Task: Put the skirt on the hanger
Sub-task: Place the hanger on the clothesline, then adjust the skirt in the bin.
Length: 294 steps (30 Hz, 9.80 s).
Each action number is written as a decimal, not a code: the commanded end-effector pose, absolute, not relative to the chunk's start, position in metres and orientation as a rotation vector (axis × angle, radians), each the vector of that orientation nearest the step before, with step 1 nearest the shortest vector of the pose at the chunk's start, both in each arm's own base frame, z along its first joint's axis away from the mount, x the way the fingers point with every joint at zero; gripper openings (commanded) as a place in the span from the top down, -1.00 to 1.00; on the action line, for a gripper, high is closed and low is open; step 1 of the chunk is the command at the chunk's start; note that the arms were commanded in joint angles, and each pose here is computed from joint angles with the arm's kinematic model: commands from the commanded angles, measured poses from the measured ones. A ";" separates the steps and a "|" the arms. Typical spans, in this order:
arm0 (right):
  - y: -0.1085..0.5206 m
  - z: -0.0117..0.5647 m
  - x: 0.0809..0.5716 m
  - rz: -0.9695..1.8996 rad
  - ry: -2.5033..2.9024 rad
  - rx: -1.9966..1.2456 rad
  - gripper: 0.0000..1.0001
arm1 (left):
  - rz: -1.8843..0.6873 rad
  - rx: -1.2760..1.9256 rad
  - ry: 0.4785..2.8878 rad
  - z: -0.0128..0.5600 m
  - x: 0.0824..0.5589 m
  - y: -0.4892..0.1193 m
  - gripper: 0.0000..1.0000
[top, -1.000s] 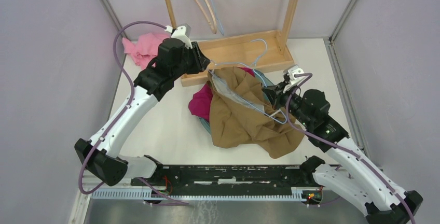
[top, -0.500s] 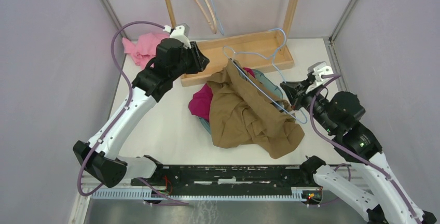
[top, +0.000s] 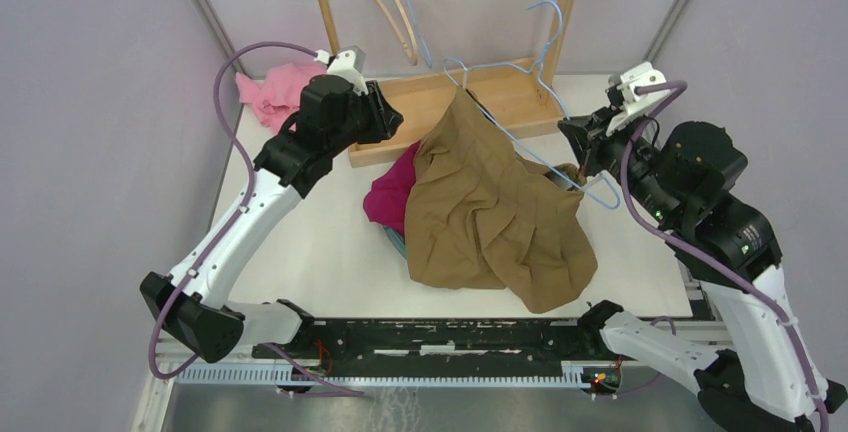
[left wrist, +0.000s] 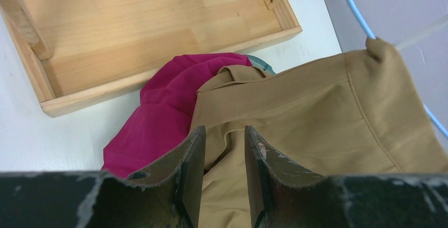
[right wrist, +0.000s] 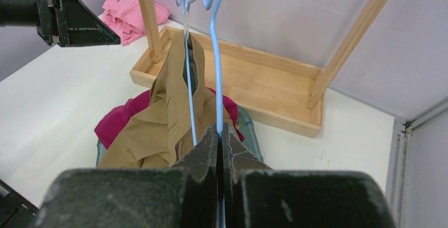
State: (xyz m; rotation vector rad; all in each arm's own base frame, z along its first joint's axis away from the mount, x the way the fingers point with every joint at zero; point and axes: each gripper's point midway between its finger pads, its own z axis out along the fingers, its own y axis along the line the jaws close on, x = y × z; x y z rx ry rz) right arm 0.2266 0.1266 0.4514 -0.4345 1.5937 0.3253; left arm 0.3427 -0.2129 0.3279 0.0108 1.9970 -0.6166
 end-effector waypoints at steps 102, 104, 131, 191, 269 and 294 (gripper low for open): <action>0.092 0.471 0.575 0.146 1.442 -0.141 0.97 | -0.720 0.059 2.055 0.285 0.320 -0.221 0.20; 0.090 0.464 0.574 0.140 1.455 -0.136 0.97 | -0.720 0.057 2.056 0.284 0.320 -0.221 0.21; 0.044 0.453 0.522 0.169 1.577 0.008 -0.29 | -0.723 0.045 2.061 0.286 0.311 -0.216 0.22; 0.068 0.172 0.647 -0.024 2.046 0.162 -0.22 | -0.738 0.021 2.114 0.260 0.302 -0.215 -1.00; 0.172 0.209 0.287 0.695 2.248 -0.107 -0.99 | -0.804 -0.058 2.051 0.239 0.227 -0.174 -0.99; 0.191 0.174 0.271 0.848 2.330 -0.142 -0.99 | -0.839 -0.019 2.113 0.204 0.239 -0.193 -0.99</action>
